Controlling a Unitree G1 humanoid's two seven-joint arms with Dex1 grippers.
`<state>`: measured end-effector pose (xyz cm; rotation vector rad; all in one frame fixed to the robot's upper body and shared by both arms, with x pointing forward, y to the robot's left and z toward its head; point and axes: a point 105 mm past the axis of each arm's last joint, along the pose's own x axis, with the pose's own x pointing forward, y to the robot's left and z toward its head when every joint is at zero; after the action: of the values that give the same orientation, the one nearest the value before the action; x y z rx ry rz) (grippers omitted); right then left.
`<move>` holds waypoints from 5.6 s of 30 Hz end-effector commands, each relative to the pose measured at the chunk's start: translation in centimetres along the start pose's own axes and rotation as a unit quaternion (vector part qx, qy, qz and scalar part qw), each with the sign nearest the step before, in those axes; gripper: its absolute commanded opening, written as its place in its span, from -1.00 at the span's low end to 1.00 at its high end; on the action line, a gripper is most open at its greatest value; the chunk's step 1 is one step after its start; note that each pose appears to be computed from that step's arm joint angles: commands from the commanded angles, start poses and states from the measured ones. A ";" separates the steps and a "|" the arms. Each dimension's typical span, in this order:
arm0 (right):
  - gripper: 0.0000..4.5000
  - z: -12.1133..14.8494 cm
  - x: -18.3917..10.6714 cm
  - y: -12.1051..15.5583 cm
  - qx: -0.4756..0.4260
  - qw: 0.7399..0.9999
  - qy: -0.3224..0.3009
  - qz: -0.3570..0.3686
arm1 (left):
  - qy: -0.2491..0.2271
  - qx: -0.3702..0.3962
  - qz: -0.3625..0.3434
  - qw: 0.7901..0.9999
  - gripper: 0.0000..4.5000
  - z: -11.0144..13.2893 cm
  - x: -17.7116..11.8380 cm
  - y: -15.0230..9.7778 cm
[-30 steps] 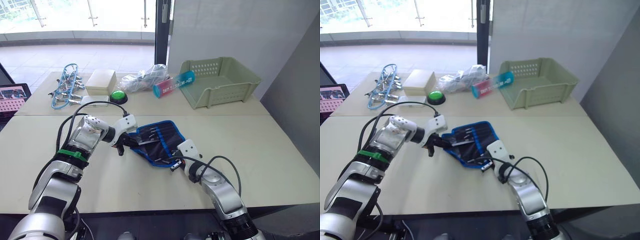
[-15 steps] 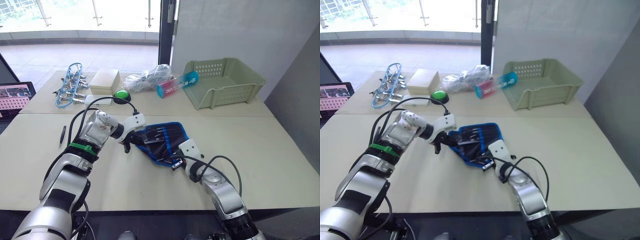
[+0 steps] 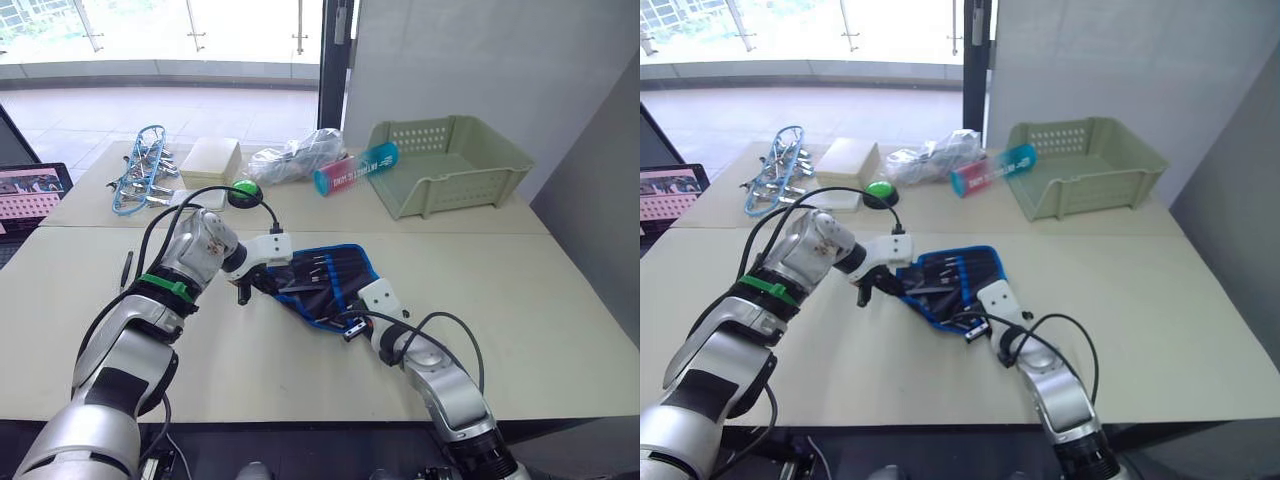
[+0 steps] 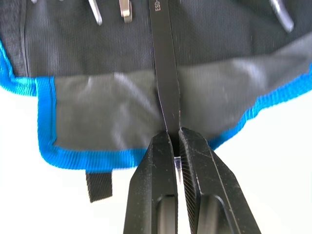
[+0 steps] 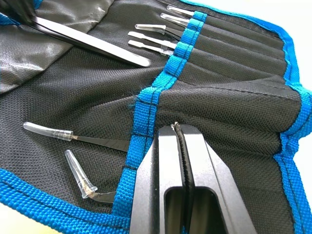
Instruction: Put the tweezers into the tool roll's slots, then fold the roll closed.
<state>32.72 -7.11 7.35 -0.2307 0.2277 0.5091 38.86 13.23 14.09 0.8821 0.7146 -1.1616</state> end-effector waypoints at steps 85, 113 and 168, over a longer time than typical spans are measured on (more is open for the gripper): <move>-1.00 -8.6 -2.2 1.0 0.065 0.984 0.157 -0.045 | -0.048 -0.015 0.079 0.996 -0.99 7.6 4.3 1.7; -1.00 -8.5 -2.2 1.0 0.062 0.984 0.161 -0.041 | -0.123 -0.041 0.071 0.989 -0.99 11.2 7.9 0.0; -1.00 -7.6 -1.9 0.4 0.010 0.987 0.157 0.028 | -0.205 -0.472 0.529 0.675 0.99 -23.3 -16.4 -15.1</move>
<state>31.44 -8.10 6.35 -0.2786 0.2912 0.5433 19.16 39.06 12.18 -0.0250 0.2721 0.1635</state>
